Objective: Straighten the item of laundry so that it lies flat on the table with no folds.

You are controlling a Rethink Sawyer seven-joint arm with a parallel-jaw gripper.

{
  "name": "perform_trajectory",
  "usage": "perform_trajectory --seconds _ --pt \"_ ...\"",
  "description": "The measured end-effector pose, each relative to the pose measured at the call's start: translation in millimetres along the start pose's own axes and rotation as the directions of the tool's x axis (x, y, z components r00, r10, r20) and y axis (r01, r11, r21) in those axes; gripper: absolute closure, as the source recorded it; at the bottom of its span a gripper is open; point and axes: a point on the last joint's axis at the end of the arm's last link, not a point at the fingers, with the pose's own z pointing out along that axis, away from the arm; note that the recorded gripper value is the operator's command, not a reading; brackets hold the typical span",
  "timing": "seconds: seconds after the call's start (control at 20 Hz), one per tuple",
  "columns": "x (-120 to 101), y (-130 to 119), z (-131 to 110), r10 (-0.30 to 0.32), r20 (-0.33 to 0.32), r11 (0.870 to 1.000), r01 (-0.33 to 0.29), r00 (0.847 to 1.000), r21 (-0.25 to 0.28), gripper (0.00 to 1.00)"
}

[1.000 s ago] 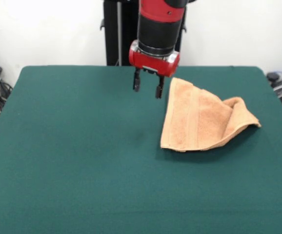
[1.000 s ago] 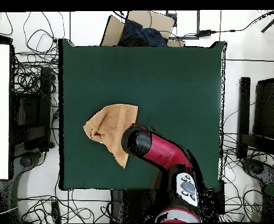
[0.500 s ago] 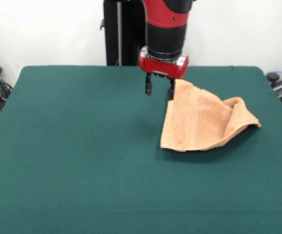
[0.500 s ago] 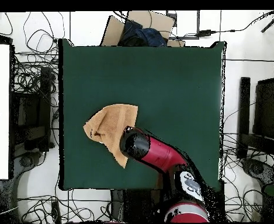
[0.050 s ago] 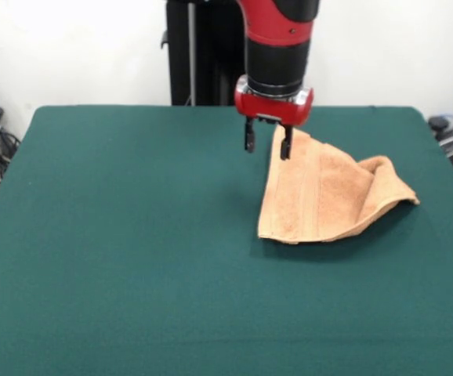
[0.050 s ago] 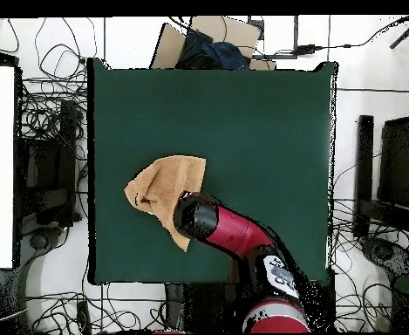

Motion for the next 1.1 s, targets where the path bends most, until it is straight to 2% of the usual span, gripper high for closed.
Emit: perform_trajectory --seconds 0.55,1.1 --pt "5 4 -1 -0.006 0.002 1.000 0.006 1.000 -0.006 0.00" --pt "38 -2 -7 -0.017 0.040 1.000 0.017 0.999 0.014 0.00"
